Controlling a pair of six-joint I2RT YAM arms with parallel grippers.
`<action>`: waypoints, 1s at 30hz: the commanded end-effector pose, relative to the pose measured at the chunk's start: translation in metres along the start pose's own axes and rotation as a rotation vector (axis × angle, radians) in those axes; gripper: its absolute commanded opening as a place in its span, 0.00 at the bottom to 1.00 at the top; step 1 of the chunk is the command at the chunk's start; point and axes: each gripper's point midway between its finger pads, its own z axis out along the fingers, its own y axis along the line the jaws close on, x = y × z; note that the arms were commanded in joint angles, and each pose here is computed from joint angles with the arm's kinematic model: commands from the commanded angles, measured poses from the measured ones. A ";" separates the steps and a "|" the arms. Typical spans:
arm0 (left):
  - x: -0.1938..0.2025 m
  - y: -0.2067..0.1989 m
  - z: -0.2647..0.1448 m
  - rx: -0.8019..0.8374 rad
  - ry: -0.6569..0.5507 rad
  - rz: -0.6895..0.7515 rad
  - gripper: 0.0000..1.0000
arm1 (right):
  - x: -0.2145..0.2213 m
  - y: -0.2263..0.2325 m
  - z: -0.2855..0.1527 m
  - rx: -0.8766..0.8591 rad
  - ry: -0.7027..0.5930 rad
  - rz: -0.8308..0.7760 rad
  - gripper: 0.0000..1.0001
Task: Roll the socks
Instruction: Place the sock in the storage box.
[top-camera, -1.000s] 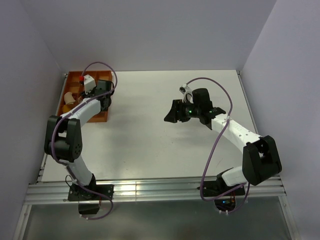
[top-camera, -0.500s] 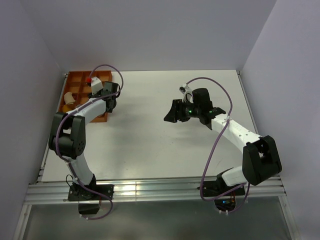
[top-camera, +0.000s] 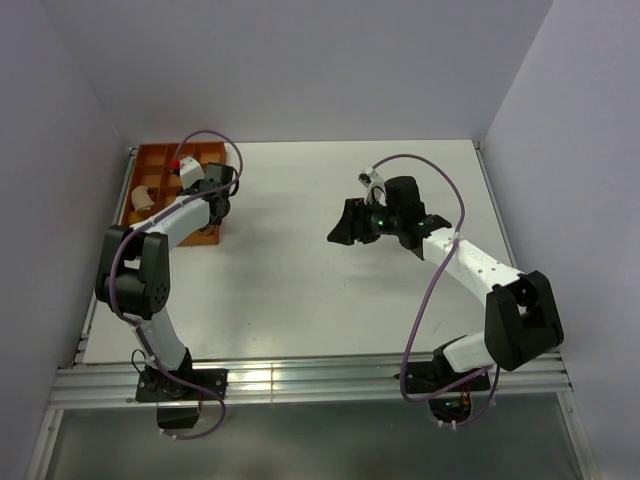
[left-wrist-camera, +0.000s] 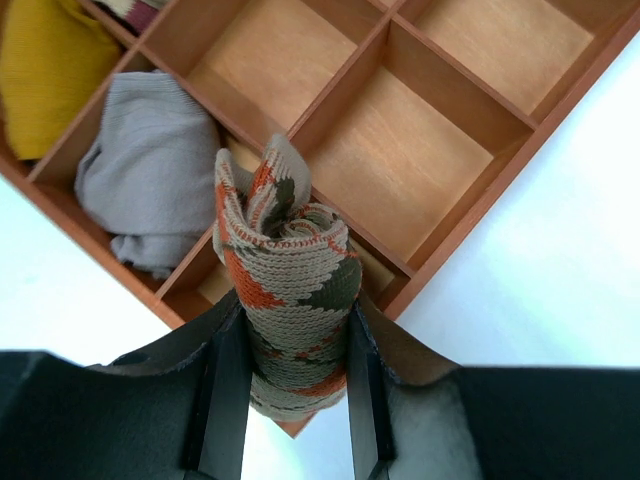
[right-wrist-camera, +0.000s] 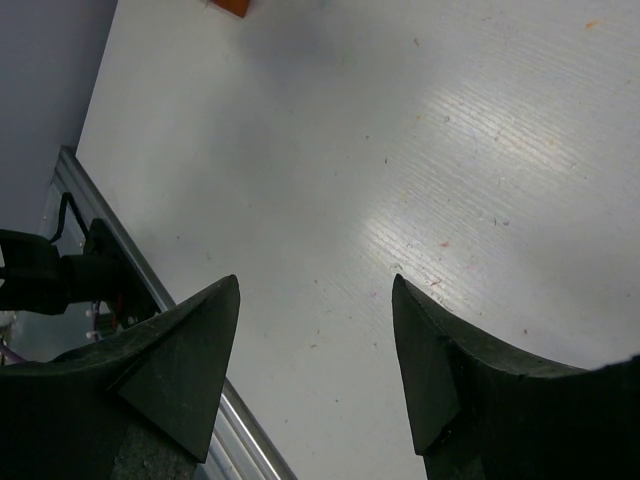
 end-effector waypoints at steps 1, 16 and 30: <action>0.016 -0.017 -0.014 0.091 0.121 -0.042 0.00 | -0.003 0.002 0.001 -0.023 -0.019 -0.023 0.70; 0.052 -0.018 0.001 0.129 0.352 -0.054 0.00 | 0.001 -0.001 0.005 -0.024 -0.013 -0.009 0.69; 0.071 -0.010 0.018 0.145 0.534 -0.017 0.00 | 0.000 0.000 0.006 -0.031 -0.013 -0.008 0.69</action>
